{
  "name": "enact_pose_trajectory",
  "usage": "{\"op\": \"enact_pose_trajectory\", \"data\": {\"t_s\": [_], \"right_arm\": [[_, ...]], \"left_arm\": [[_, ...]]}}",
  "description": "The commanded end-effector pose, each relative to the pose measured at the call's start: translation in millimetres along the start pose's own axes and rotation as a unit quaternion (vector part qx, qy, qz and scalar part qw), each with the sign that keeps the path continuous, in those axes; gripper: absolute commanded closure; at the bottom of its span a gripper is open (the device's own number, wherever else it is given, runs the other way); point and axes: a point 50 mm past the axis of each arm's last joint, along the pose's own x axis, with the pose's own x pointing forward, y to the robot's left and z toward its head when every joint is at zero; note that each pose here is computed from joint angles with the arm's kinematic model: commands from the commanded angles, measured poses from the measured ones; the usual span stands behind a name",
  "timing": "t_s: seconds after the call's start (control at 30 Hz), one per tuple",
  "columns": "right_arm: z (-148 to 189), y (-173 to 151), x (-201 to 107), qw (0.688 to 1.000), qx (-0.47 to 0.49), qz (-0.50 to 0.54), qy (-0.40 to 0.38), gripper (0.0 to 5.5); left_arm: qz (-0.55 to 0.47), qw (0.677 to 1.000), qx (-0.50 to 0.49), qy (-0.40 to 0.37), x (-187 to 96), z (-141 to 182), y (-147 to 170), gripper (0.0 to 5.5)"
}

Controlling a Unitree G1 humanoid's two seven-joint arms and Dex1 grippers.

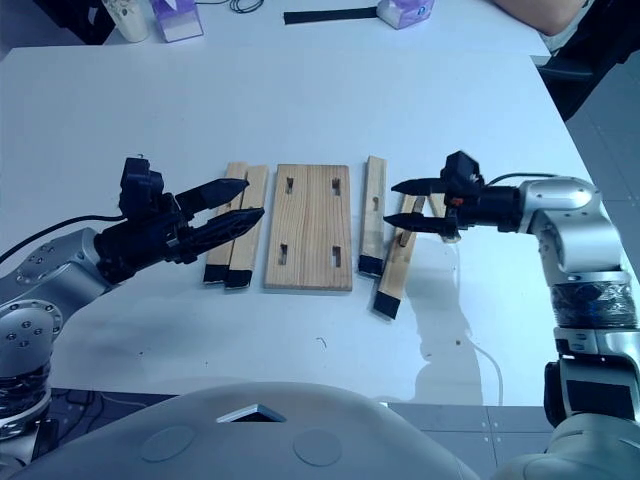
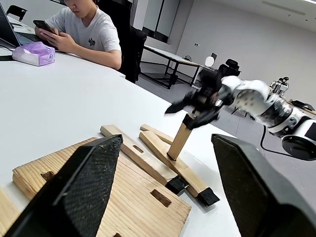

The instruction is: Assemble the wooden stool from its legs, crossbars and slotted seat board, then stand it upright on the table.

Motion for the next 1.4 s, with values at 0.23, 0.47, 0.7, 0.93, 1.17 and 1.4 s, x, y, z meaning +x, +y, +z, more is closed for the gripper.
{"op": "enact_pose_trajectory", "data": {"t_s": [0.23, 0.47, 0.7, 0.93, 1.17, 1.4], "right_arm": [[47.4, 25.6, 26.7, 0.995, -0.071, 0.004, -0.072, 2.33], [45.3, 20.5, 35.3, 0.994, -0.071, -0.023, -0.080, 2.57], [67.9, 15.1, 39.1, 0.989, -0.083, -0.026, -0.120, 2.57], [91.5, 22.6, 38.4, 0.983, -0.102, -0.011, -0.154, 2.57], [42.1, 24.3, 42.0, 0.992, -0.093, -0.031, -0.077, 2.57], [-67.9, 19.4, 40.3, 0.996, -0.017, -0.081, 0.028, 2.57]], "left_arm": [[0.004, 1.000, 0.009, -0.005, 0.8, 0.5, -3.0, 2.18], [0.010, 1.000, 0.009, -0.003, 1.3, -0.7, -0.6, 2.18], [0.012, 1.000, 0.010, -0.003, 3.0, -0.9, 1.3, 2.18], [0.014, 1.000, 0.010, 0.003, 1.9, -0.8, 3.2, 2.18], [0.006, 1.000, 0.010, 0.012, 2.1, 1.0, 5.1, 2.18], [-0.011, 0.999, 0.013, 0.030, 2.7, 6.8, 10.7, 2.18]]}}
